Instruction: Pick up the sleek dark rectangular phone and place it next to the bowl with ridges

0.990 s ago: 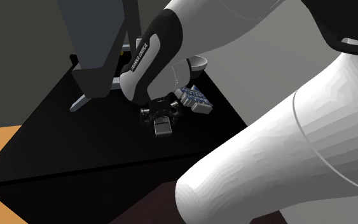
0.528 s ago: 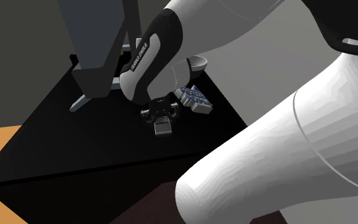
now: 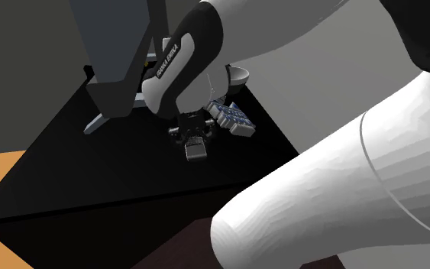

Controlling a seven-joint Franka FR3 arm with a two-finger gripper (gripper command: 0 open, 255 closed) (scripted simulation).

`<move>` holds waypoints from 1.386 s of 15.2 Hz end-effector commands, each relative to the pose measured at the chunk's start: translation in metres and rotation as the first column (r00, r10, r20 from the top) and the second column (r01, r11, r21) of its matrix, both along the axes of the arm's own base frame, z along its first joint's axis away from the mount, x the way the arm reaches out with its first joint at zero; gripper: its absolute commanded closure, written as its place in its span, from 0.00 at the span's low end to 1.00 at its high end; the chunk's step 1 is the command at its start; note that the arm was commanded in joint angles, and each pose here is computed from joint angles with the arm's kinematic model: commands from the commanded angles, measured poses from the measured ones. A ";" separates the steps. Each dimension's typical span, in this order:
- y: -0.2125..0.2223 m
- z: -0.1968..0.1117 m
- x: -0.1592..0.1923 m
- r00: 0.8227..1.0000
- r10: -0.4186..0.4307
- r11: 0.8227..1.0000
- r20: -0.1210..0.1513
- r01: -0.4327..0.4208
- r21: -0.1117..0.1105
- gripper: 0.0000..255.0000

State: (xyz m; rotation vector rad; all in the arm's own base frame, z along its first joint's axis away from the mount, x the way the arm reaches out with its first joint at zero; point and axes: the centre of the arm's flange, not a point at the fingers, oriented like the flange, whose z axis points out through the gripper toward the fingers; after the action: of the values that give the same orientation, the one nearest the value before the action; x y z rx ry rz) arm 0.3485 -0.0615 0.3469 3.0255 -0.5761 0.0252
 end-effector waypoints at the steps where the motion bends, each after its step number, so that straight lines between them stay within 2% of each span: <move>1: 0.000 0.010 0.000 1.000 0.000 1.000 -0.001 0.000 0.000 1.00; 21: 0.000 0.116 0.000 1.000 0.000 1.000 -0.001 0.000 0.000 1.00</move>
State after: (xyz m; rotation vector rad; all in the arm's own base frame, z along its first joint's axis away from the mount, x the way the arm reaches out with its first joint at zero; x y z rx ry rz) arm 0.3488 -0.0617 0.4573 3.0254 -0.5764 0.0249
